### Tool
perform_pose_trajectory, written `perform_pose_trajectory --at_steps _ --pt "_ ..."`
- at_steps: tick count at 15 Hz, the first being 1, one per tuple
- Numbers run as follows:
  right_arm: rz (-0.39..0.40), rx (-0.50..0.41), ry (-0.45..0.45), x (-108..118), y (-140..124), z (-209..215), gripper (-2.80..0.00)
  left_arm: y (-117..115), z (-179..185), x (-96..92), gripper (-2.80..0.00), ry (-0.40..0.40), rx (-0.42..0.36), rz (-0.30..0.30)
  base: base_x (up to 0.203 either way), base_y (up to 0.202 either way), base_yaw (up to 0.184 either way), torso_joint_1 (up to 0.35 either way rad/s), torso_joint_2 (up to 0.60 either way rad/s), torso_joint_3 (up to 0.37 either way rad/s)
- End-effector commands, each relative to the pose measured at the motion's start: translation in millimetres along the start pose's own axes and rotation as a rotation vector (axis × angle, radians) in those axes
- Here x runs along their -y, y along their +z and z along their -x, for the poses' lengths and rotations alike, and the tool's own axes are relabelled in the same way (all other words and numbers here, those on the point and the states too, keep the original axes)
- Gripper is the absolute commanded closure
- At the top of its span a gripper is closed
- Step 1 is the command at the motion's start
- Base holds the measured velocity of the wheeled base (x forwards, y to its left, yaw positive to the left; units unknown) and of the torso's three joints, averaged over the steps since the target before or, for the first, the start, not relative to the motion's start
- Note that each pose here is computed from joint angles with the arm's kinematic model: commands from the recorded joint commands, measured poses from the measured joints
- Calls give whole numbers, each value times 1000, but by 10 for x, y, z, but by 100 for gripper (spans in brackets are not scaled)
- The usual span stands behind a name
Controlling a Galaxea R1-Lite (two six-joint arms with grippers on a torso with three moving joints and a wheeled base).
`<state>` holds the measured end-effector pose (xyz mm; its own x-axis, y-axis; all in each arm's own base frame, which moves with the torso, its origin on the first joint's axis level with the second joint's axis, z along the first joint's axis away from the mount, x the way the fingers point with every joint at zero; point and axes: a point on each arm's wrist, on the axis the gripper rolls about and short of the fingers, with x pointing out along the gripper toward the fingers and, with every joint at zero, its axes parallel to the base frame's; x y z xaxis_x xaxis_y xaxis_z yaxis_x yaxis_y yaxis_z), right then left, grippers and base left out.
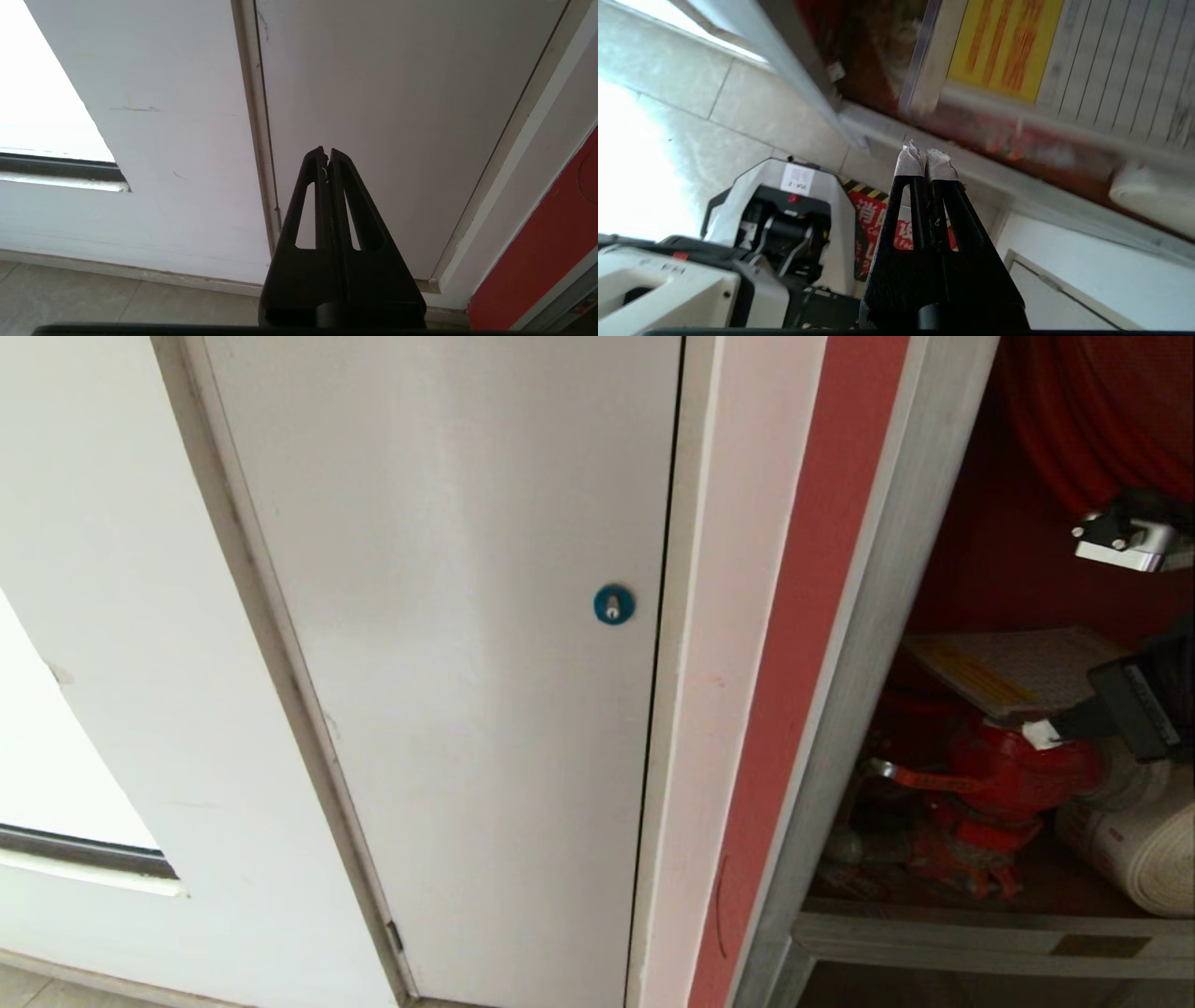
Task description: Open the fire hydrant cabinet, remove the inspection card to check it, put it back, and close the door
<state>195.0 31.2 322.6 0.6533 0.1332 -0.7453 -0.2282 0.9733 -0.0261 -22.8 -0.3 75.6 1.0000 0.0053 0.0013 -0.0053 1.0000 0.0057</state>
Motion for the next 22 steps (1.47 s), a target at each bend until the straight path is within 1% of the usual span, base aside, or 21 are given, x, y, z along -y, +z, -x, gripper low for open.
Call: perform_pose_trajectory --at_steps 1,3,5,7,10,13,15,19,22 --pt "1 -29 -6 12 83 -133 0 -3 -2 0 0 0 -1 0 0 0 0 0 0 0" --pt "6 -47 -50 31 161 -241 0 -4 -2 0 0 -1 -3 0 0 0 0 0 0 0" --pt "33 -67 -87 43 174 -292 0 -4 -2 0 0 1 -3 0 0 0 0 0 0 0" --pt "37 -71 -108 50 193 -323 0 -4 -2 0 0 -1 -3 0 0 0 0 0 0 0" --pt "39 -51 -110 49 230 -297 0 -2 -2 0 0 1 -1 0 0 0 0 0 0 0" --pt "33 -11 -103 44 271 -225 0 -4 -2 0 0 1 -3 0 0 0 0 0 0 0" --pt "38 -3 -96 26 224 -138 0 -4 -2 0 0 1 -3 0 0 0 0 0 0 0" --pt "43 -47 -92 5 57 -73 0 -4 -2 0 0 1 -3 0 0 0 0 0 0 0" --pt "9 -54 -131 116 42 -58 0 -4 -1 0 0 1 -1 0 0 0 0 0 0 0"
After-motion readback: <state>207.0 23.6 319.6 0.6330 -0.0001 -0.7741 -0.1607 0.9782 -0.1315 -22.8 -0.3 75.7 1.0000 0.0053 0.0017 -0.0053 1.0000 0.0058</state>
